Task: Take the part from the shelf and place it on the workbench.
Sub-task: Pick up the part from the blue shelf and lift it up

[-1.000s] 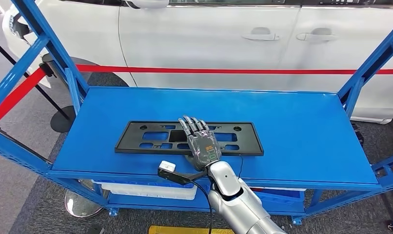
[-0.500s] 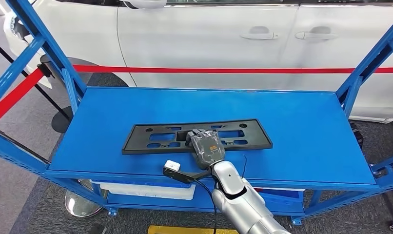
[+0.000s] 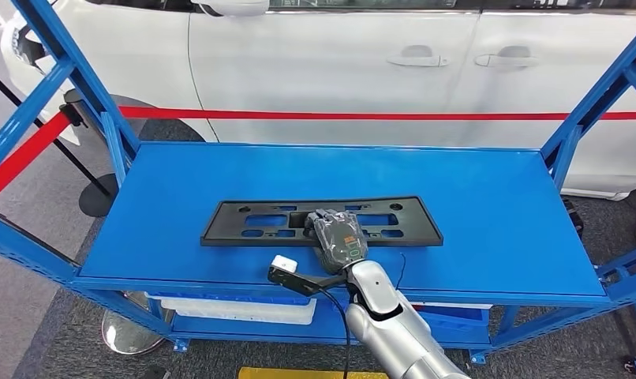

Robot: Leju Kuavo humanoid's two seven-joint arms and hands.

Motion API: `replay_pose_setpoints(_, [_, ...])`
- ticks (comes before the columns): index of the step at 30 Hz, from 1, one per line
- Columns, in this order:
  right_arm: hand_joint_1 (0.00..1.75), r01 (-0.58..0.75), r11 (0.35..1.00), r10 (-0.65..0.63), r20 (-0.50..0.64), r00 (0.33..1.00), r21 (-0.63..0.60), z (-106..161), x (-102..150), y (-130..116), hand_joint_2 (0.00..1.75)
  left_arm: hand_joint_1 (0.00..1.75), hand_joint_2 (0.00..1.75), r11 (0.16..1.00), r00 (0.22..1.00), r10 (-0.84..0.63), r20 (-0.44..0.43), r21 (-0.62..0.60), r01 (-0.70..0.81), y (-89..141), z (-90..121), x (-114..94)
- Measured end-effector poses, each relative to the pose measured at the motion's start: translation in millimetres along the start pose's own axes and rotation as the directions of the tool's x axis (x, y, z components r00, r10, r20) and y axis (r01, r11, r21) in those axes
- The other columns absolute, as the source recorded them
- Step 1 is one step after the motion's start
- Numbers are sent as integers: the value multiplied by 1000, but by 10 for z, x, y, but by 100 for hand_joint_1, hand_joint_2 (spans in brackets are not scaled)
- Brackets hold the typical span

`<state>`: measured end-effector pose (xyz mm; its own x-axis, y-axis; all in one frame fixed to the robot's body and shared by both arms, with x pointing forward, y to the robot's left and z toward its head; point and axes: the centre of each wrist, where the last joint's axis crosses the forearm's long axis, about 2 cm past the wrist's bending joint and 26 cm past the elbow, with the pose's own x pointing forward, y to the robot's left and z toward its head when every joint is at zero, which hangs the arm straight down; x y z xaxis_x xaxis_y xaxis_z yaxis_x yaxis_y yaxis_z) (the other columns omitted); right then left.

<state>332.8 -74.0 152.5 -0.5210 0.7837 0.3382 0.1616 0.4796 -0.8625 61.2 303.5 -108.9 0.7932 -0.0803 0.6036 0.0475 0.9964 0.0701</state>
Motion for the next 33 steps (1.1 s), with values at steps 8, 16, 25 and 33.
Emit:
replay_pose_setpoints(8, [175, 501, 844, -480, 150, 865, -191, 153, 289, -397, 175, 0, 0, 999, 999, 42, 8, 30, -42, -10, 50, -88])
replay_pose_setpoints(16, [175, 649, 712, -585, 283, 760, -268, 337, 494, -786, 175, 0, 0, 998, 998, 59, 12, 36, -59, -41, 60, -101])
replay_pose_setpoints(25, [175, 798, 528, -680, 419, 602, -289, 591, 488, -1048, 175, 0, 0, 994, 996, 92, 18, 63, -93, -52, 78, -131])
replay_pose_setpoints(33, [175, 862, 418, -724, 469, 507, -287, 842, 467, -1185, 175, 0, 0, 988, 991, 129, 22, 84, -130, -107, 79, -126])
